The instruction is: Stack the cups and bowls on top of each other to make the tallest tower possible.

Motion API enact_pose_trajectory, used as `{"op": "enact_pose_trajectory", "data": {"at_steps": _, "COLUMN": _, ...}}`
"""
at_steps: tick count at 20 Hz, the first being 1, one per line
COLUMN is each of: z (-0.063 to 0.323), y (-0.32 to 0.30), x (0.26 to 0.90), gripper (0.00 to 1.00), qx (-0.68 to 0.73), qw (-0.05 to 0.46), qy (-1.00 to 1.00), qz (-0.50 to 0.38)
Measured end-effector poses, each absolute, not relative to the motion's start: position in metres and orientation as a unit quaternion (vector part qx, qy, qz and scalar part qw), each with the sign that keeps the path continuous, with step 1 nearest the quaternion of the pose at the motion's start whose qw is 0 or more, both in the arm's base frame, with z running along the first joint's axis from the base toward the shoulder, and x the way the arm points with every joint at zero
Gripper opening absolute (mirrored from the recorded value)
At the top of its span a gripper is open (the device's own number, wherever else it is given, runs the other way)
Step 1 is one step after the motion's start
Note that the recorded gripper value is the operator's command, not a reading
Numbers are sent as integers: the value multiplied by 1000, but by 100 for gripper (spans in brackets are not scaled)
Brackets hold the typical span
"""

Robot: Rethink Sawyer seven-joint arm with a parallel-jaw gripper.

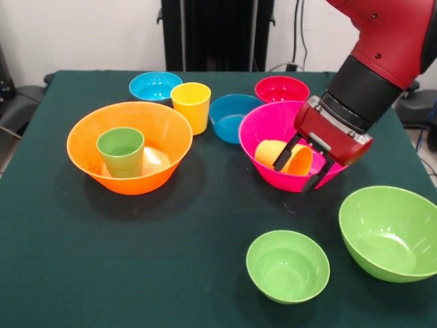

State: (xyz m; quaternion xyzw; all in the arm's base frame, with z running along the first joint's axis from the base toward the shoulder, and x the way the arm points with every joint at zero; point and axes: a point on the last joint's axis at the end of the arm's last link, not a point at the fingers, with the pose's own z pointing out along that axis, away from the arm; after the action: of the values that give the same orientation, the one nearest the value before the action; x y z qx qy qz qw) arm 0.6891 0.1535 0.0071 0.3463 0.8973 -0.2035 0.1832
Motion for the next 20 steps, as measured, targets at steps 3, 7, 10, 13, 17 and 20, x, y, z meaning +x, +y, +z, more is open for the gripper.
{"op": "enact_pose_trajectory", "data": {"at_steps": 3, "z": 7, "y": 159, "x": 698, "gripper": 100, "qx": 345, "qw": 186, "qy": 898, "qz": -202}}
{"op": "enact_pose_trajectory", "data": {"at_steps": 7, "z": 9, "y": 163, "x": 697, "gripper": 100, "qx": 345, "qw": 188, "qy": 897, "qz": -200}}
{"op": "enact_pose_trajectory", "data": {"at_steps": 10, "z": 12, "y": 161, "x": 692, "gripper": 100, "qx": 347, "qw": 191, "qy": 896, "qz": -202}}
{"op": "enact_pose_trajectory", "data": {"at_steps": 13, "z": 15, "y": 158, "x": 688, "gripper": 100, "qx": 349, "qw": 194, "qy": 894, "qz": -202}}
{"op": "enact_pose_trajectory", "data": {"at_steps": 17, "z": 23, "y": 152, "x": 679, "gripper": 100, "qx": 359, "qw": 193, "qy": 890, "qz": -205}}
{"op": "enact_pose_trajectory", "data": {"at_steps": 20, "z": 31, "y": 147, "x": 672, "gripper": 100, "qx": 366, "qw": 190, "qy": 887, "qz": -207}}
